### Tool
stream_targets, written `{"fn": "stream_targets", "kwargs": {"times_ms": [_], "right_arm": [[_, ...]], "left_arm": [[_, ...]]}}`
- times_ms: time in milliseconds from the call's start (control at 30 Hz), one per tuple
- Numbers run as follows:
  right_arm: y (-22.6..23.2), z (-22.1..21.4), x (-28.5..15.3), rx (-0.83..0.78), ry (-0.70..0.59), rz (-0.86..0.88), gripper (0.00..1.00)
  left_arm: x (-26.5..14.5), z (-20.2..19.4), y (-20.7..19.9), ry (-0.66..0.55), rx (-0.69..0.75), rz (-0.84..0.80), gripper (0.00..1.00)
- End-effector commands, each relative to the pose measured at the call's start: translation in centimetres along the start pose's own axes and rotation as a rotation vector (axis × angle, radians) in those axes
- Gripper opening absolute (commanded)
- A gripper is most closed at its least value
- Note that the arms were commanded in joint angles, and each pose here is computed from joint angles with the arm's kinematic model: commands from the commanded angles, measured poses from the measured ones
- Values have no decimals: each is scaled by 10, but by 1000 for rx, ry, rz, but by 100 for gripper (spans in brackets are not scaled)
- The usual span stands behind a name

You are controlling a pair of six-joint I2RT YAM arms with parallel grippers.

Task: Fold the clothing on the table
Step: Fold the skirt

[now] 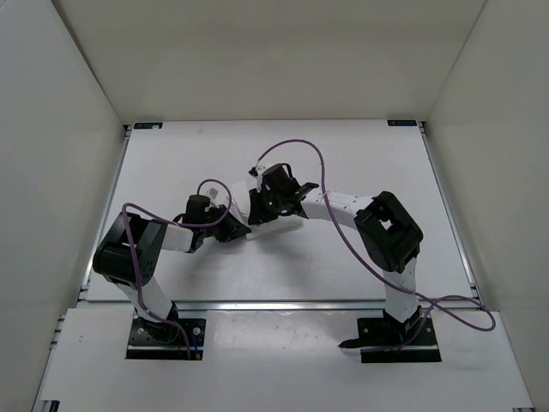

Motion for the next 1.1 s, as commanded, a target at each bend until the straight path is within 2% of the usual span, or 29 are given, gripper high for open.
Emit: {"fn": "stream_targets", "kwargs": {"times_ms": [0, 33, 100, 167, 267, 300, 367, 467, 533, 567, 633, 733, 833, 933, 1067], "right_arm": [[23, 14, -10, -29, -29, 61, 14], [29, 20, -19, -46, -57, 69, 23], [34, 22, -31, -57, -91, 72, 36], [40, 27, -46, -58, -132, 66, 44], [51, 42, -79, -52, -188, 75, 57], [52, 45, -93, -48, -210, 71, 58], [61, 49, -128, -44, -273, 115, 64], [50, 45, -164, -11, -325, 130, 65], [22, 35, -181, 28, -330, 73, 66], [20, 36, -198, 28, -367, 70, 66], [-15, 25, -216, 82, -371, -10, 67], [-51, 15, -249, 102, -427, -107, 68], [-92, 1, -271, 128, -486, -212, 69], [-121, -13, -281, 166, -508, -254, 69], [-135, -18, -278, 187, -504, -267, 69]], "left_arm": [[-7, -10, 6, 37, -10, -11, 27], [-9, -6, 4, 25, -9, -19, 32], [-15, -4, 2, 10, -20, -21, 53], [-27, 2, 0, -9, -28, -17, 61], [-45, -5, 2, -17, -30, 15, 67], [-49, -15, 6, 8, -41, 28, 67], [-64, -11, 3, -39, -22, 19, 68], [-83, -11, -2, -58, 15, 5, 69], [-95, -13, -6, -45, 39, 12, 75], [-103, -5, -14, -79, 87, -1, 79], [-118, 3, -27, -91, 139, -7, 99], [-140, 15, -50, -113, 265, -26, 99], [-157, 29, -59, -96, 385, 70, 99], [-172, 35, -48, -32, 479, 230, 99], [-184, 36, -28, 0, 491, 339, 99]]}}
Point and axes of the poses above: each gripper's point midway between its finger pads, its own x axis out along the fingers, its own y axis along the line the jaws close on, z = x × y, the point moved 3 cm from there along -x, back along the fingers, and after that the axes turned 15 degrees about x, right-handed, at the moved point
